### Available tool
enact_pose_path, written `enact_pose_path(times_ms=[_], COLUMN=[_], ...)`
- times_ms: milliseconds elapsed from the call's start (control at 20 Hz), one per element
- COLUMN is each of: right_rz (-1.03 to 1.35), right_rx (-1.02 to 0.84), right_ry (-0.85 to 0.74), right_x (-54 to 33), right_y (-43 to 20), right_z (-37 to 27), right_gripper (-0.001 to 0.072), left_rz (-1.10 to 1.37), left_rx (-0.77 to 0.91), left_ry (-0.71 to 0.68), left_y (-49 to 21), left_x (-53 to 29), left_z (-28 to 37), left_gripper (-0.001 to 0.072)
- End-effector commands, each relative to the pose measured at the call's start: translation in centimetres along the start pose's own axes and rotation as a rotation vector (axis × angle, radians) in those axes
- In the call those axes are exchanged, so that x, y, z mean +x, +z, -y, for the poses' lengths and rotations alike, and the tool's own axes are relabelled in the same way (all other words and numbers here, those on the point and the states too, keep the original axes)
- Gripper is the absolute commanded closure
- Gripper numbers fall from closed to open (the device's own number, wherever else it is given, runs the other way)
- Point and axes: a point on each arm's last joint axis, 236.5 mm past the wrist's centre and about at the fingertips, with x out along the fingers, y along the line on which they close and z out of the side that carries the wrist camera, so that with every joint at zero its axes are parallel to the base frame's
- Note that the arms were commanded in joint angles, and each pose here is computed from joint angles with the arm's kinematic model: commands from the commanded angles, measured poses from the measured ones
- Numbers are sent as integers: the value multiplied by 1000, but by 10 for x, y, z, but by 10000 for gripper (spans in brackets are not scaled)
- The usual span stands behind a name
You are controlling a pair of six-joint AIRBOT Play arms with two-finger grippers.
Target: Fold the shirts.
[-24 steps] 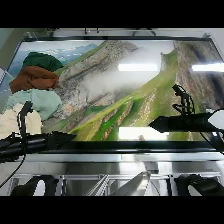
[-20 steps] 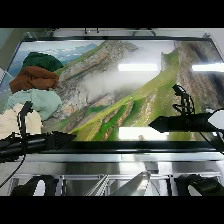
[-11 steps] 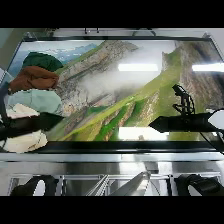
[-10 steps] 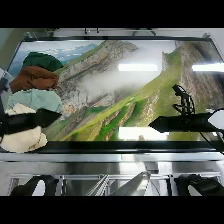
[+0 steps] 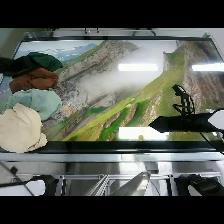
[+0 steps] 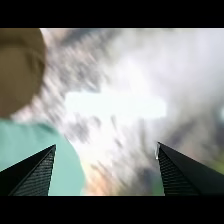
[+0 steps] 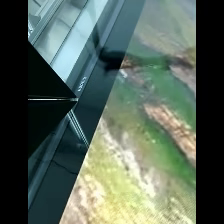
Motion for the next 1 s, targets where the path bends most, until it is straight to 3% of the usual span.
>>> enact_pose_path(times_ms=[0,300,650,700,750,950], right_rz=[0,0,0,0,0,0], right_rx=[-1,-1,-1,-1,-1,-1], right_ry=[1,1,1,1,1,1], right_x=[0,0,0,0,0,0], right_y=[0,0,0,0,0,0], right_z=[0,0,0,0,0,0], right_gripper=[693,693,693,693,693,693], left_rz=[9,326,354,356,349,340], left_rx=[83,77,288,339,393,474], left_ry=[82,237,247,252,257,281], left_y=[47,89,87,87,85,82], left_x=[90,171,231,234,239,244], left_z=[-62,-127,-101,-95,-91,-94], left_gripper=[-13,-13,3,48,161,161])
